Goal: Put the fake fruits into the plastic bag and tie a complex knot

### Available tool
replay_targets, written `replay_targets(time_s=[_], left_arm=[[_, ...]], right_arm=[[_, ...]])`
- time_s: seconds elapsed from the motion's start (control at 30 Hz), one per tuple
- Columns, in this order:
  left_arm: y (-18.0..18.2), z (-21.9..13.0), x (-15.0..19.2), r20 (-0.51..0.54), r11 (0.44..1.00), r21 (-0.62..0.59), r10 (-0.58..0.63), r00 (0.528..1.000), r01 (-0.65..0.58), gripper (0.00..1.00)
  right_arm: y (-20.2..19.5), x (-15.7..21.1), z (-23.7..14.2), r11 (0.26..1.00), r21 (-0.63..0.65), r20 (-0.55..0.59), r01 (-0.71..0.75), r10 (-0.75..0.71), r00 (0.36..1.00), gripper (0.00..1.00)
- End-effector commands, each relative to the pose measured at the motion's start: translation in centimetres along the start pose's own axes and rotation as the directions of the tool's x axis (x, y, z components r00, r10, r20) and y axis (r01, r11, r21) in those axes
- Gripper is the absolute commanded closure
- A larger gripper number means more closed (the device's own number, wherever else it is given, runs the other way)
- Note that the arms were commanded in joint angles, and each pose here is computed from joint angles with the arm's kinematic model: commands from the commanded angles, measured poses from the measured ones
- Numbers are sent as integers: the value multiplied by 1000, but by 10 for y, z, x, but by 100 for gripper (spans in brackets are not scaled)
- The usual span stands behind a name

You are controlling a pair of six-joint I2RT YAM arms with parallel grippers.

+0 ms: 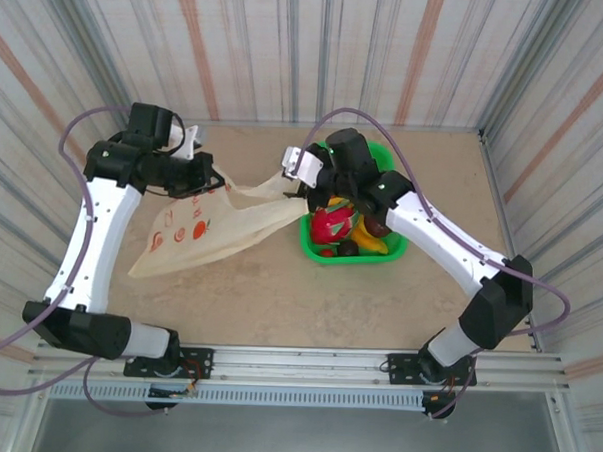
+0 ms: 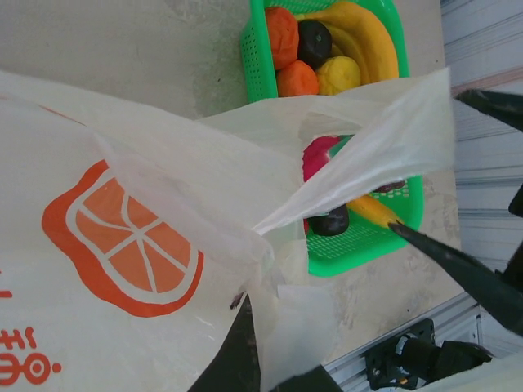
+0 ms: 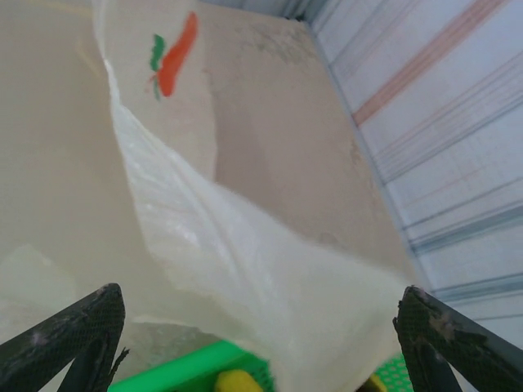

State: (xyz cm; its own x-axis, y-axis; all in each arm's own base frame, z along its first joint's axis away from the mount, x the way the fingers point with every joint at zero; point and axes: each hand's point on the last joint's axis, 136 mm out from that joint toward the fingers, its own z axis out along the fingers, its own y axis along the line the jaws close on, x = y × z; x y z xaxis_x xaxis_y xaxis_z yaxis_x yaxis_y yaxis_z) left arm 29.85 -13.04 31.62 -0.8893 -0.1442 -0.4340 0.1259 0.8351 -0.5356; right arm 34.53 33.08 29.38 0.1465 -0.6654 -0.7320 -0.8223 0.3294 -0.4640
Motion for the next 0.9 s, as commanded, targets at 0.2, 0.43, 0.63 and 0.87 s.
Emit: replay_targets(time_s=[0.2,0.43,0.63,0.87], left_arm=[[-3,-14,5,40,999,1,48,998,-49,100],[1,-23,10,61,998,-26,51,997,-49,100],[4,-24,26,33,999,-22,49,998,-49,100],[6,-25,40,0,999,-22,48,999,-48,100]], right_arm=[[-41,-5,0,995,98,-19,-1,3,1000,22],[-22,2,-1,1000,16,-11,19,-19,1000,70],[-59,-25,-9,994,104,14,-23,21,1000,100],[-92,-18,-2,971,213,-28,-105,114,993,100]])
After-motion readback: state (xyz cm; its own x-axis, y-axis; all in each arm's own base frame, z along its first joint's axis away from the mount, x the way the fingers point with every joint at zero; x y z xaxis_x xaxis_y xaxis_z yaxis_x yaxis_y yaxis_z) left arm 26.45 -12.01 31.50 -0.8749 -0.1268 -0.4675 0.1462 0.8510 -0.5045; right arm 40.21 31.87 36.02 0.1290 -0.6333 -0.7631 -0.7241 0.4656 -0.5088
